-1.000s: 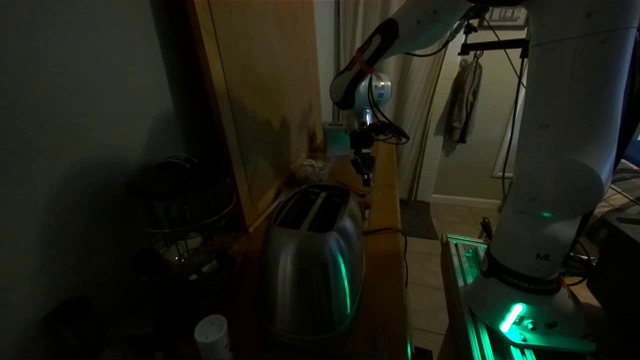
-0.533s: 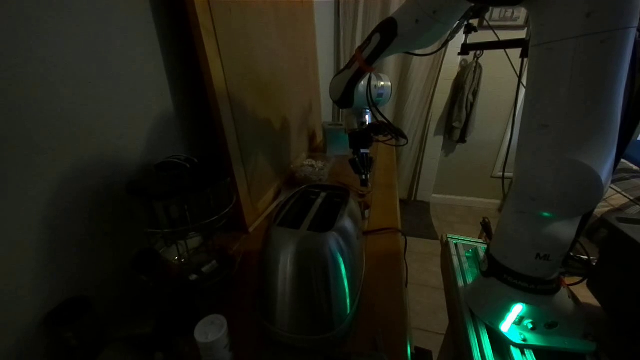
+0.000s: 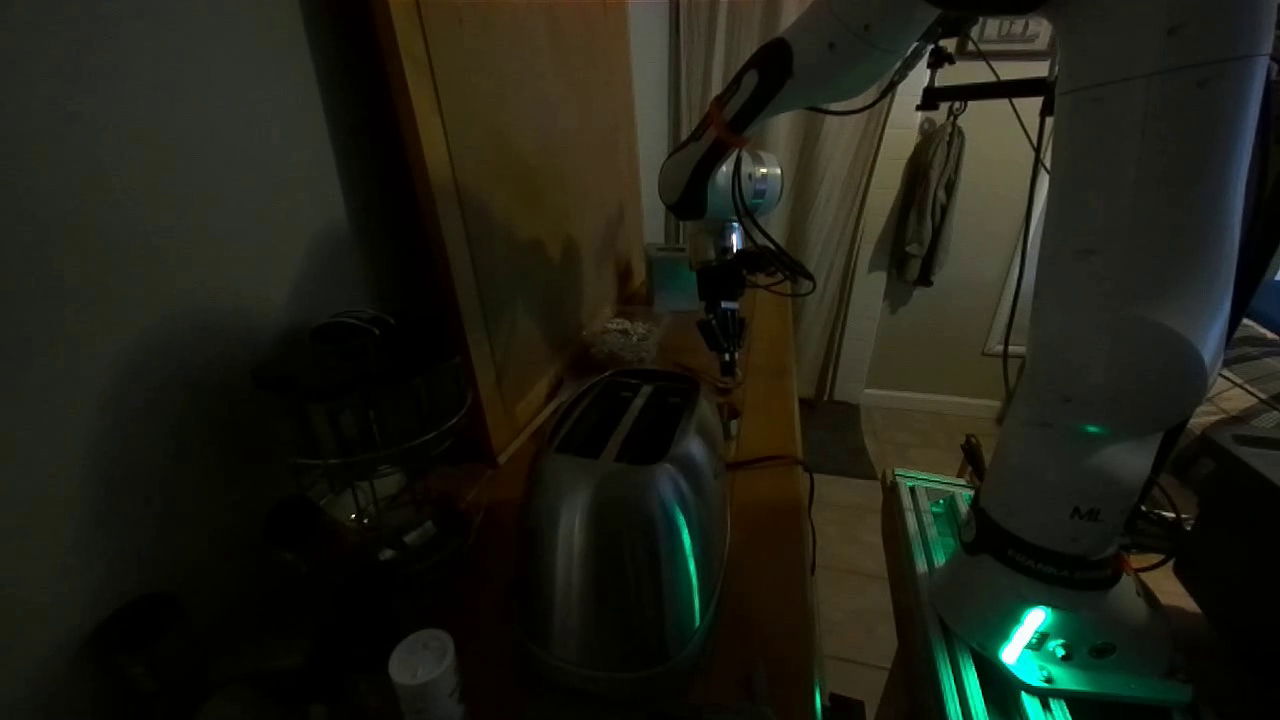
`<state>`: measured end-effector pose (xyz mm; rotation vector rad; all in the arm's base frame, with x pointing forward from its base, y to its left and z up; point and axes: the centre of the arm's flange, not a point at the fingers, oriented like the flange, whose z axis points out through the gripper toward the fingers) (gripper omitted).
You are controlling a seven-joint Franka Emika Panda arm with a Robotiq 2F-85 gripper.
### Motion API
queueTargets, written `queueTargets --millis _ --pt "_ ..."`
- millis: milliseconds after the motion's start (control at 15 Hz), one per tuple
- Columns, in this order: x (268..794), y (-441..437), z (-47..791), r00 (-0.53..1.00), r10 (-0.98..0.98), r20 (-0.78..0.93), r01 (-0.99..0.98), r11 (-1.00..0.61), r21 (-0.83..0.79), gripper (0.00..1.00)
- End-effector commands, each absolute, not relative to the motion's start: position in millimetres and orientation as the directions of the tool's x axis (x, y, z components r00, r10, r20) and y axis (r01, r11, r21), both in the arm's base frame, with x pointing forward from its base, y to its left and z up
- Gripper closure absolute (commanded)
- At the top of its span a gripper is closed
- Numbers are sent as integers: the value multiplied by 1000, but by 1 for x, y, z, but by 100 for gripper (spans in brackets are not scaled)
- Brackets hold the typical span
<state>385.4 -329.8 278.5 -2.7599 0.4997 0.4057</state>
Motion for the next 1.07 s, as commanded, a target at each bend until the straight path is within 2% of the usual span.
queueTargets --millis 0,800,867,933,1000 --pt "384 -329 272 907 -292 -304 -377 -885 -274 99" --pt "388 -333 260 923 -265 -280 -338 -905 -258 99" --pt "388 -333 261 923 -264 -280 -338 -905 -260 97" --pt "388 -333 263 924 -259 -281 -334 -905 -263 71" --pt "388 -332 264 925 -259 -277 -332 -906 -262 68"
